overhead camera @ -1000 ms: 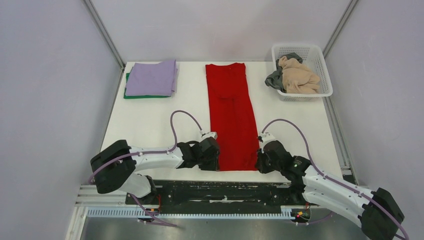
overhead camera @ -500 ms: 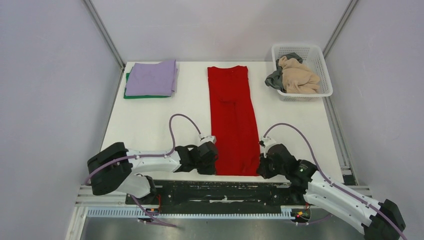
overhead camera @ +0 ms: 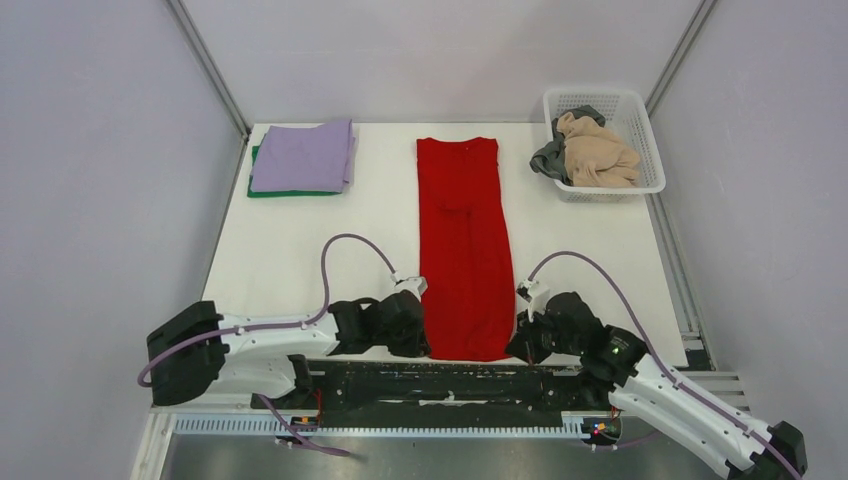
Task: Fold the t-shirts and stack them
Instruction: Grab the bottom of the folded rectangular tshirt with both arms, then fold the folded rectangular tshirt in 1/3 of the way
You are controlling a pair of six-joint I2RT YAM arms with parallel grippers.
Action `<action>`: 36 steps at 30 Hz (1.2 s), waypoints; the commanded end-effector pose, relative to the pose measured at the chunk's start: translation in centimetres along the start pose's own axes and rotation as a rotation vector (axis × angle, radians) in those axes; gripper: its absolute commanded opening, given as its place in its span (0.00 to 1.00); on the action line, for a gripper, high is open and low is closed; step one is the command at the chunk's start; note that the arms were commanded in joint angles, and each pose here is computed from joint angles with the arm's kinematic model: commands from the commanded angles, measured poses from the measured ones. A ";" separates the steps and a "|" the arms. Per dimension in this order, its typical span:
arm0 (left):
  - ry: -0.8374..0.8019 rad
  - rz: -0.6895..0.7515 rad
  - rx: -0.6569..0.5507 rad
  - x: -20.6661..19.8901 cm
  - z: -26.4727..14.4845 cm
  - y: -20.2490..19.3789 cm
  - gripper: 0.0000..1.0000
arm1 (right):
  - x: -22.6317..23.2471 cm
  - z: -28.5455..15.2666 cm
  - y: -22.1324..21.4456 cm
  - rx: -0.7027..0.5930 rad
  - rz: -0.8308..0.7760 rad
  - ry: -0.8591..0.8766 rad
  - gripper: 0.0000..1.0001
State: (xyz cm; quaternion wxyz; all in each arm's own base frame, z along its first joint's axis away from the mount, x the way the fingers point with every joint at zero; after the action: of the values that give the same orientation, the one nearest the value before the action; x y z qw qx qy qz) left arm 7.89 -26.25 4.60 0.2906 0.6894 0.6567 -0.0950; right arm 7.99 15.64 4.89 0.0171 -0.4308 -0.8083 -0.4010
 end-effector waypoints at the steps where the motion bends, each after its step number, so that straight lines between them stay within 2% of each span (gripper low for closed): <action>1: -0.156 0.041 -0.057 -3.5 -2.2 1.3 0.02 | 1.9 -0.9 3.4 -0.120 -0.054 0.077 0.00; 9: -0.161 0.064 -0.210 -5.1 -3.4 5.4 0.02 | -0.3 -1.6 8.4 -0.269 -0.051 -0.127 0.00; 15: -0.233 -0.018 -0.333 -6.4 -3.8 11.8 0.02 | -1.5 -2.0 12.8 -0.341 -0.070 -0.264 0.00; 19: -0.203 -0.049 -0.410 -5.9 -3.9 16.2 0.02 | -2.2 -1.7 15.5 -0.353 -0.098 -0.320 0.00; 26: -0.106 -0.119 -0.446 -3.7 -2.4 22.6 0.02 | -5.5 -1.1 20.2 -0.396 -0.141 -0.432 0.00; 31: -0.057 -0.133 -0.448 -3.0 -1.3 26.1 0.02 | -7.2 -0.3 22.9 -0.450 -0.154 -0.367 0.00; 36: -0.014 -0.153 -0.435 -1.9 -0.2 28.1 0.02 | -8.4 1.2 25.0 -0.434 -0.208 -0.346 0.00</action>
State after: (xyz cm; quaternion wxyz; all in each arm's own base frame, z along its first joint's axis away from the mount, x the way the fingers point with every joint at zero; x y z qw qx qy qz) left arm 32.69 -26.87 12.58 0.4214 0.5434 0.7260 0.0083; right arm 28.27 16.26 12.93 -0.2338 -0.4662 -0.7396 -0.4254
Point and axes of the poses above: each gripper's point midway between its finger pads, its own z axis out along the fingers, its own x axis along the line the jaws close on, y = z × x, the point moved 2 cm from there along -z, back along the fingers, and after that the axes turned 7 degrees about -z, right-handed, at the moved point
